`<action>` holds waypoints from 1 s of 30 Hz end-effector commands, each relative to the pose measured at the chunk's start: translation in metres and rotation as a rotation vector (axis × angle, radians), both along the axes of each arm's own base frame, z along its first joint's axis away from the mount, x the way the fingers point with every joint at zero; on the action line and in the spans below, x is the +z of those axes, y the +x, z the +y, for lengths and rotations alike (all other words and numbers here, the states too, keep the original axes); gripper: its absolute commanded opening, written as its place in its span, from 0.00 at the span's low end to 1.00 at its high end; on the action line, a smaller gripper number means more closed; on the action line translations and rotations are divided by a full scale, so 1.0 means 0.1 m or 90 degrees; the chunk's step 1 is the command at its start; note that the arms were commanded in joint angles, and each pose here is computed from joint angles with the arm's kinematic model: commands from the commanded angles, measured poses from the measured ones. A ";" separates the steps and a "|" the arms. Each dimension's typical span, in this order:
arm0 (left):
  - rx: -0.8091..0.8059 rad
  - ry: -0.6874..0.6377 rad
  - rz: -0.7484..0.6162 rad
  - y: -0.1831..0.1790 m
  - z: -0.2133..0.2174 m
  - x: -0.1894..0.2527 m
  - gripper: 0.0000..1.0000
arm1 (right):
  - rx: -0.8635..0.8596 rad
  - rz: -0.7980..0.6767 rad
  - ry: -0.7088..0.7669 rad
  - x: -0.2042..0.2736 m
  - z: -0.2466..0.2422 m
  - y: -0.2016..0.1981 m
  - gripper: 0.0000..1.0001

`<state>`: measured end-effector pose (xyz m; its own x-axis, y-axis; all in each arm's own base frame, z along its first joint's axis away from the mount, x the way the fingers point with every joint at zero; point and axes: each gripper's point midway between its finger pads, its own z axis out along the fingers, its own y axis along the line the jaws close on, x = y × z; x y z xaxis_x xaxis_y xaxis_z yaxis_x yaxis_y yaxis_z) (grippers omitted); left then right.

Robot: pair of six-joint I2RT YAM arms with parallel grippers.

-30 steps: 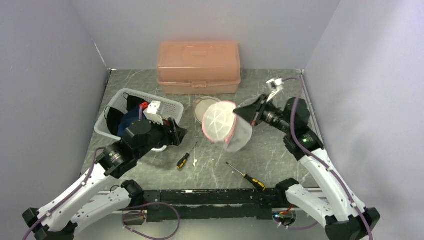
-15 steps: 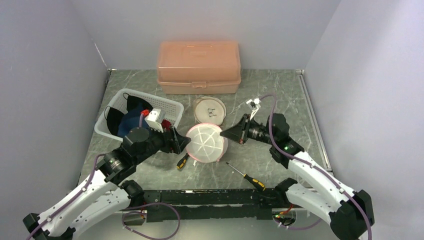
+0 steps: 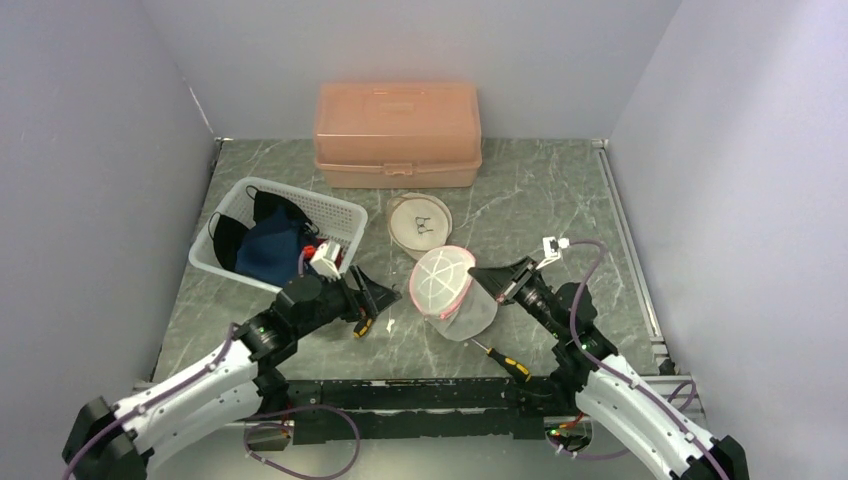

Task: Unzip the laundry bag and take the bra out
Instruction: Place the laundry bag at the center of the board.

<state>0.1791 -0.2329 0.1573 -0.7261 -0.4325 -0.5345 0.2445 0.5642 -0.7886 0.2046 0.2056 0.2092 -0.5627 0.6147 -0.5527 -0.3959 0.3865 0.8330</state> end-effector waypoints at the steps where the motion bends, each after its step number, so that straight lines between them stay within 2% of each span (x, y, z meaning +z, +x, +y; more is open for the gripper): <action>1: -0.044 -0.124 -0.015 0.01 -0.30 0.30 0.92 | -0.083 -0.005 0.091 0.18 -0.18 0.11 0.00; 4: -0.053 -0.157 -0.005 0.06 -0.43 0.30 0.90 | -0.102 0.014 0.101 0.06 -0.23 0.12 0.00; 8: -0.062 -0.194 0.043 0.09 -0.67 0.27 0.83 | -0.117 0.024 0.089 -0.05 -0.26 0.15 0.00; 15: -0.076 -0.191 0.093 0.09 -0.99 0.11 0.74 | -0.117 0.015 0.089 -0.02 -0.26 0.14 0.00; 27: -0.042 -0.183 0.117 0.19 -1.06 0.00 0.72 | -0.105 0.014 0.078 -0.04 -0.25 0.09 0.00; 30: -0.029 -0.171 0.123 0.22 -1.04 -0.08 0.65 | -0.100 0.016 0.084 -0.04 -0.25 0.07 0.00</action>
<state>0.1923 -0.3314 0.1380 -0.8441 -0.4717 -0.2549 0.0886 0.3462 -0.9340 0.2146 0.1803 0.1940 -0.4766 0.7543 -0.4515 -0.2815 0.3556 0.8913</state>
